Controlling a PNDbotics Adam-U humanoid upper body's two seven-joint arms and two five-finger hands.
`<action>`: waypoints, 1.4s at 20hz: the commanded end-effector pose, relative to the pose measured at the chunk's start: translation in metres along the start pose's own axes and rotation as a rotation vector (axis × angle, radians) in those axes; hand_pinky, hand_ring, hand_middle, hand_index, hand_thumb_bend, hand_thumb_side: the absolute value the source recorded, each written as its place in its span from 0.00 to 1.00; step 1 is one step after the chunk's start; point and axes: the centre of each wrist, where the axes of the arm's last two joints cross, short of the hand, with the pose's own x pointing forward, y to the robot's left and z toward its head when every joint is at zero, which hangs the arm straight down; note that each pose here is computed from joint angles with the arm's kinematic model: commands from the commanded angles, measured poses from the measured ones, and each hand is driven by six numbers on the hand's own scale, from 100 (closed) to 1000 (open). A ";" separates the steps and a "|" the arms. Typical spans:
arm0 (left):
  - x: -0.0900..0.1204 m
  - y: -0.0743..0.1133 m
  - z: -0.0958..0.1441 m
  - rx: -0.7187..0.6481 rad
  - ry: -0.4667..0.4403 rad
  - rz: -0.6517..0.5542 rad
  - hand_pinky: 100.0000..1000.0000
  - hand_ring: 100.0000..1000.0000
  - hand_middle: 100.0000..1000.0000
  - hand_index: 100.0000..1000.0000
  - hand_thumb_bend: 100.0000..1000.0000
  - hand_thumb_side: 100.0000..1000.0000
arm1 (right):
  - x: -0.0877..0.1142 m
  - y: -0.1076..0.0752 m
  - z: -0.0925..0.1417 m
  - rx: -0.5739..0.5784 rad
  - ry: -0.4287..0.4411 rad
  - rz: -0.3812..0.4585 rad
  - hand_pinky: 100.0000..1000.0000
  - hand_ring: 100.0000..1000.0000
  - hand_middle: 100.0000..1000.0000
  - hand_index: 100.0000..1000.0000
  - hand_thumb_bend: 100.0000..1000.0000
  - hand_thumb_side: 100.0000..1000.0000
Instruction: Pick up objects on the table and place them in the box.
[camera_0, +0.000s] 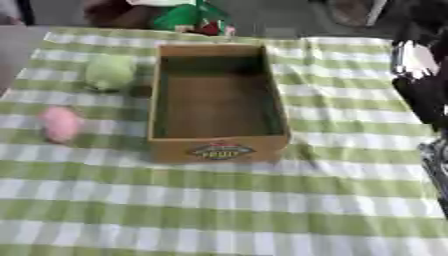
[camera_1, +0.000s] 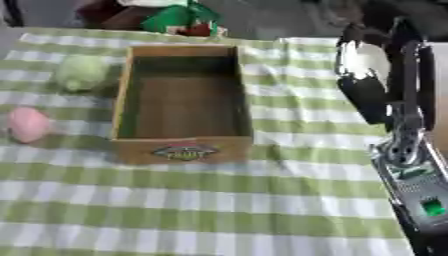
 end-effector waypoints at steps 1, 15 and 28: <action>0.007 -0.004 0.002 0.075 -0.041 0.055 0.47 0.62 0.69 0.80 0.01 0.99 | 0.003 -0.001 0.000 -0.007 -0.040 -0.026 0.72 0.78 0.73 0.82 0.00 0.45; 0.003 -0.048 0.006 0.259 -0.198 0.315 0.51 0.68 0.74 0.86 0.02 0.85 | -0.001 -0.010 0.003 -0.015 -0.065 -0.014 0.71 0.77 0.72 0.81 0.00 0.45; 0.006 -0.044 -0.077 -0.215 -0.241 0.046 0.62 0.77 0.81 0.94 0.20 1.00 | -0.004 -0.023 0.001 -0.030 -0.081 0.073 0.71 0.77 0.72 0.81 0.00 0.45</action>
